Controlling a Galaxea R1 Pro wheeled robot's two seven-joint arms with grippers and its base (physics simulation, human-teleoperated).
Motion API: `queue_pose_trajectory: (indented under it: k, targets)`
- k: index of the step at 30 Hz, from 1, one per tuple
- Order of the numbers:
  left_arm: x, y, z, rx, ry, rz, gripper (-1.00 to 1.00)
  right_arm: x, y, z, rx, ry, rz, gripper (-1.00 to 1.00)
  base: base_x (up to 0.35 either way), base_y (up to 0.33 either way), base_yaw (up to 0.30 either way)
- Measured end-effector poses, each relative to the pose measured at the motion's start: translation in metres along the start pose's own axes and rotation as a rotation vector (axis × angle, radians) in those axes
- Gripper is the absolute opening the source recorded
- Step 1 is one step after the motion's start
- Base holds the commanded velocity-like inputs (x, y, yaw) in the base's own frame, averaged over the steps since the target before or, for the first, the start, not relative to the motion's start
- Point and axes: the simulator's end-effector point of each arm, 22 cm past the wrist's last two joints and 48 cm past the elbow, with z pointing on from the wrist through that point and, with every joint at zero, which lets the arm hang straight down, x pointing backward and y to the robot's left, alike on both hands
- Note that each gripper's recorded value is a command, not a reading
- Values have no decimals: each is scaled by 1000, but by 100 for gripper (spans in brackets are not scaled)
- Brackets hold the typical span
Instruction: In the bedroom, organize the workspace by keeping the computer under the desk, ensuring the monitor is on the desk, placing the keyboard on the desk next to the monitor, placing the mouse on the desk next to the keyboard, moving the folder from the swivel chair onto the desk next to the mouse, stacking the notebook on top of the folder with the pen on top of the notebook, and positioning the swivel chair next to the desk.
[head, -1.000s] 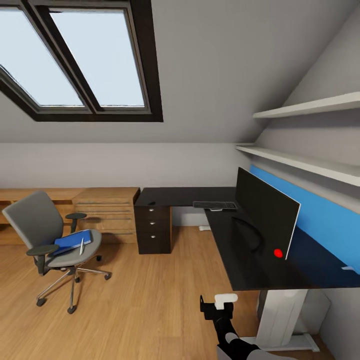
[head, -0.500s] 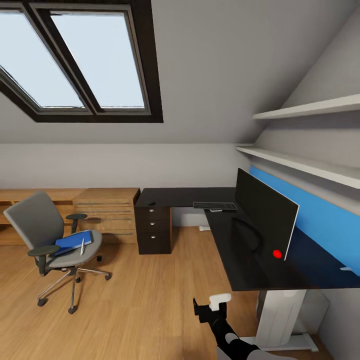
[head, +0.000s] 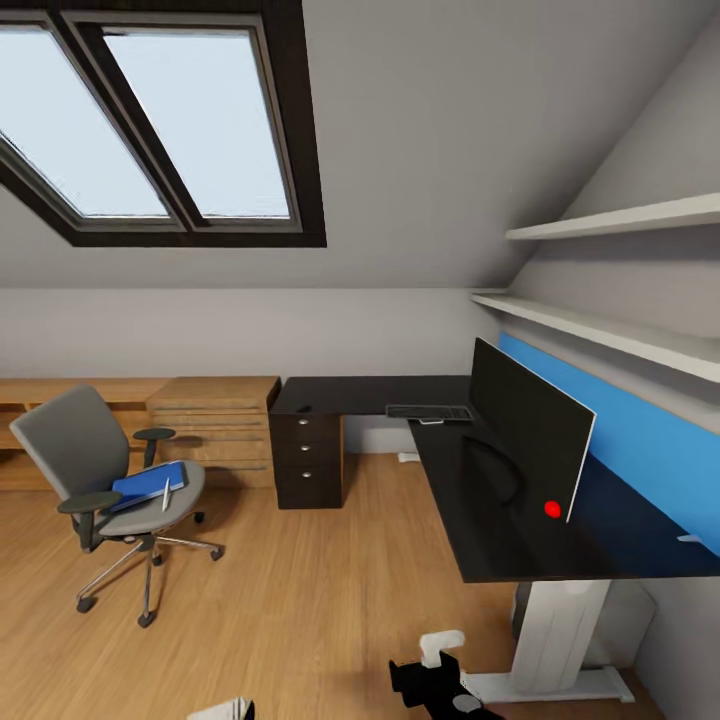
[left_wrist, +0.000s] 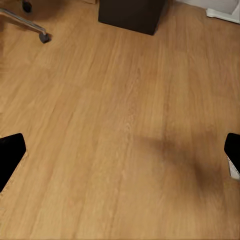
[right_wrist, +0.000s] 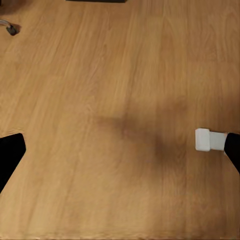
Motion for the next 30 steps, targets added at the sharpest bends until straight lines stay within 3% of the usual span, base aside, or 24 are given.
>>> queue_pose_trajectory:
  k: [6, 16, 30]
  targets:
    - [15, 11, -7, -23, 9, -2, 100, 15, 1, -5, 2, 21, 3, 100, 0, 0, 0]
    - [23, 11, -9, -21, 21, -1, 100, 0, 3, -8, 0, -77, 4, 100, 0, 0, 0]
    - [33, 13, -11, -27, 44, -1, 100, -1, 3, -8, 0, -86, 3, 100, 0, 1, 0]
